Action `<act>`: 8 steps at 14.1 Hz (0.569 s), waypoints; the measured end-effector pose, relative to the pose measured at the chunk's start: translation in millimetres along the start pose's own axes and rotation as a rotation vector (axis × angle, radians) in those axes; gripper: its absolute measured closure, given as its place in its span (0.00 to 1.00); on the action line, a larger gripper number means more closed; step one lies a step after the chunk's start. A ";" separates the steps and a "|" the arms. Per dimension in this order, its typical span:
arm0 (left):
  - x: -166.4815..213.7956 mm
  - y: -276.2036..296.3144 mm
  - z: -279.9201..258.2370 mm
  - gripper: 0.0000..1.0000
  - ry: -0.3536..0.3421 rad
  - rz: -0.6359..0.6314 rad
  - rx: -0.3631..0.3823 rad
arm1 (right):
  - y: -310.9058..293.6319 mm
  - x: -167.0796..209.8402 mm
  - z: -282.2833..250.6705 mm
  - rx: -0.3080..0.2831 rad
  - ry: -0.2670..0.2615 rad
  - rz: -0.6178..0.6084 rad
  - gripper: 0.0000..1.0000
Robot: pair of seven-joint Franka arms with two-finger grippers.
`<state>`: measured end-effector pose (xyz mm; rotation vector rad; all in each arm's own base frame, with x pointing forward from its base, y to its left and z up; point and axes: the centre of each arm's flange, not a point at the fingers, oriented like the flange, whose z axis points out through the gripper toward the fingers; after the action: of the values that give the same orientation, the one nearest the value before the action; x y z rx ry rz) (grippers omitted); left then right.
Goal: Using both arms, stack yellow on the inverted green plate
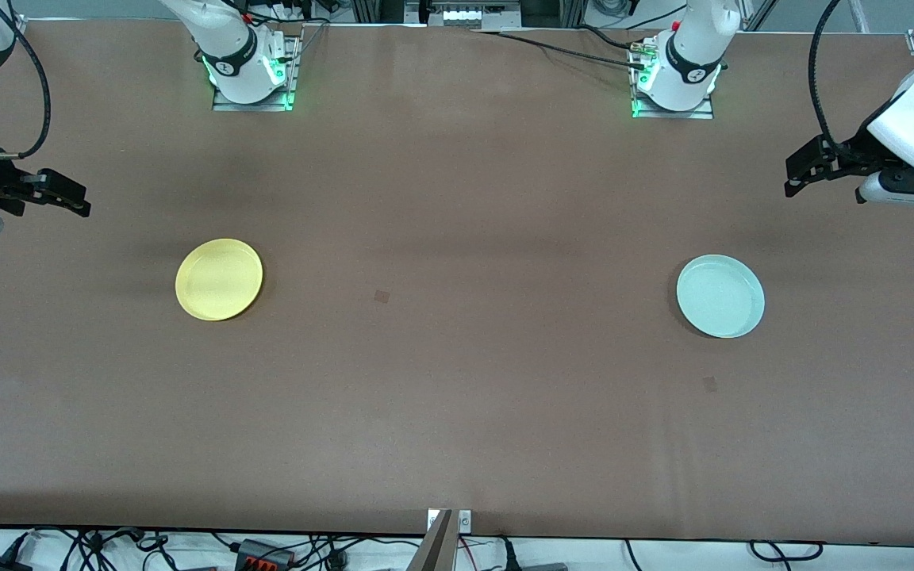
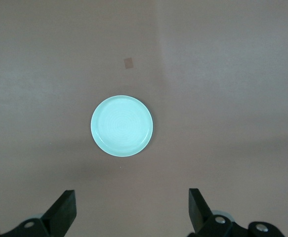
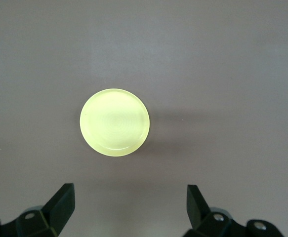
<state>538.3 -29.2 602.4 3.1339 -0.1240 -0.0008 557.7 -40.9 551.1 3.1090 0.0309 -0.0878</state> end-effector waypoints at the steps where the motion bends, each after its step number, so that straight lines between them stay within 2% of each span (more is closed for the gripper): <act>1: 1.9 -1.1 2.2 0.00 -0.004 -0.002 0.000 | 1.4 -0.2 0.1 0.000 -0.001 -0.002 0.00; 5: 8.9 -3.4 1.8 0.00 0.000 -0.005 -0.001 | 5.9 -0.4 2.0 0.001 -0.007 0.001 0.00; 8: 13.5 -3.1 2.2 0.00 0.002 -0.004 -0.002 | 5.7 6.0 19.1 0.004 -0.042 -0.007 0.00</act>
<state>552.0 -27.2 600.2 3.1317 -0.1174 0.0016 562.7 -47.1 531.9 3.1102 0.0402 -0.1528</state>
